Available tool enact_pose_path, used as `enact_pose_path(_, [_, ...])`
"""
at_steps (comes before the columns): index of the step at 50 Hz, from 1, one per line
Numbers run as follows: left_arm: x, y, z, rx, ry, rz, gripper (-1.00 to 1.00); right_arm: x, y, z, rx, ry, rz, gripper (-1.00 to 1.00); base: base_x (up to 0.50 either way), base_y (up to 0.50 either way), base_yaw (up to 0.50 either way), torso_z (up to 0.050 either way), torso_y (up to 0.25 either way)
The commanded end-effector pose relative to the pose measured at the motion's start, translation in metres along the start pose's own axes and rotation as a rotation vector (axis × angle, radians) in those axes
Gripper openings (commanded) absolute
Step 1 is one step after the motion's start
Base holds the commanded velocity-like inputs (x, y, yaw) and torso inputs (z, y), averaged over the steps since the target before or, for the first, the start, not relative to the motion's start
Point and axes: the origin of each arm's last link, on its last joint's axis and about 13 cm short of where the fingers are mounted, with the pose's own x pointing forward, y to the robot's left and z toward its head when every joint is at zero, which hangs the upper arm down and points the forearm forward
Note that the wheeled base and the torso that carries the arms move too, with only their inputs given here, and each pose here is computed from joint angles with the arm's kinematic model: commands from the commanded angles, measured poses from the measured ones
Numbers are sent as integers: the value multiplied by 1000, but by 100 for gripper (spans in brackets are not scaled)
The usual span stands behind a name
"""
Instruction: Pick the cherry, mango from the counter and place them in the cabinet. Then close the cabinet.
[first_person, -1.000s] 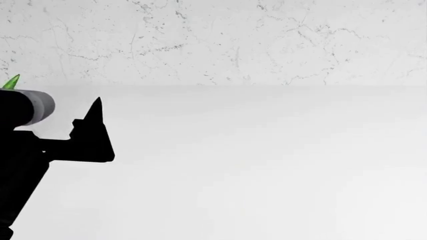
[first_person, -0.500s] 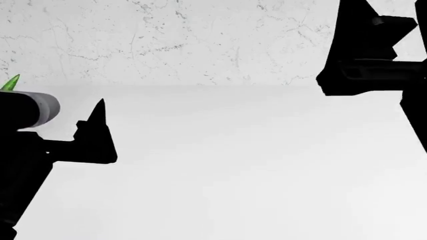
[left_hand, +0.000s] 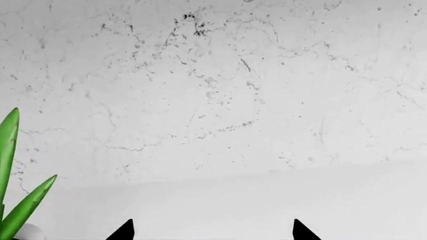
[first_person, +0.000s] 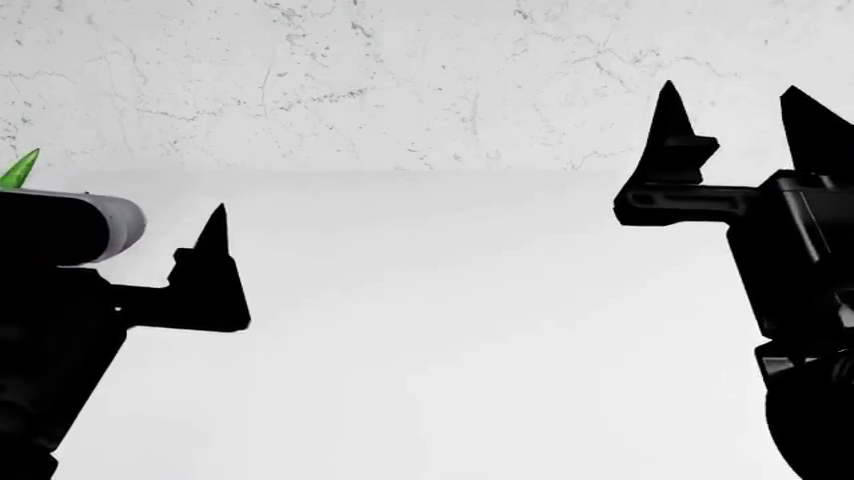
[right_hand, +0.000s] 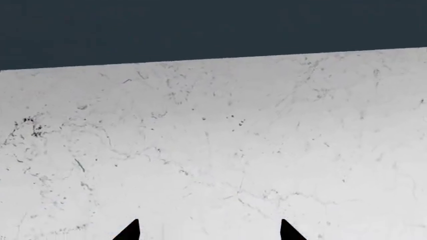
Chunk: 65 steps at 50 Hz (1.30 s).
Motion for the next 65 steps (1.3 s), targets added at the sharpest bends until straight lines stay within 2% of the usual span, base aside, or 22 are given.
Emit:
enact_pose_path(1, [4, -3, -5, -3, 6, -11, 100, 16, -10, -44, -49, 56, -33, 100, 0, 0, 0, 0, 0])
enact_pose_path(4, [6, -5, -7, -7, 9, -12, 100, 19, -13, -59, -100, 98, -66, 100, 0, 0, 0, 0, 0])
enact_pose_path(8, [8, -6, -8, -12, 9, -9, 100, 20, -10, -62, -132, 142, -79, 100, 0, 0, 0, 0, 0])
enact_pose_path(12, [13, -7, -5, -13, -6, 6, 100, 19, -6, -53, -64, 138, -67, 100, 0, 0, 0, 0, 0])
enact_pose_path(18, [20, -11, -2, 4, -28, 17, 100, 20, -3, -53, -64, 141, -55, 100, 0, 0, 0, 0, 0])
enact_pose_path(26, [19, -9, 4, 30, -46, 26, 100, 17, -1, -58, -46, 141, -44, 100, 0, 0, 0, 0, 0])
enact_pose_path(33, [13, -6, 6, 20, -58, 28, 100, 17, -4, -72, -47, 171, -74, 100, 0, 0, 0, 0, 0])
enact_pose_path(46, [14, 3, 6, -14, -90, 41, 100, 17, -5, -74, -49, 170, -72, 100, 0, 0, 0, 0, 0])
enact_pose_path(49, [17, 5, 6, -40, -103, 41, 100, 17, -4, -74, -47, 168, -67, 100, 0, 0, 0, 0, 0])
enact_pose_path(52, [18, 7, 7, -124, -98, 9, 100, 16, -3, -73, -43, 169, -62, 100, 0, 0, 0, 0, 0])
enact_pose_path(56, [18, 9, 10, -313, -48, -91, 100, 16, -3, -73, -39, 168, -60, 100, 0, 0, 0, 0, 0])
enact_pose_path(58, [18, 9, 11, -442, 12, -174, 100, 16, -3, -74, -37, 170, -58, 100, 0, 0, 0, 0, 0])
enact_pose_path(65, [19, 23, 17, -510, 47, -226, 100, 16, -2, -71, -28, 168, -53, 100, 0, 0, 0, 0, 0])
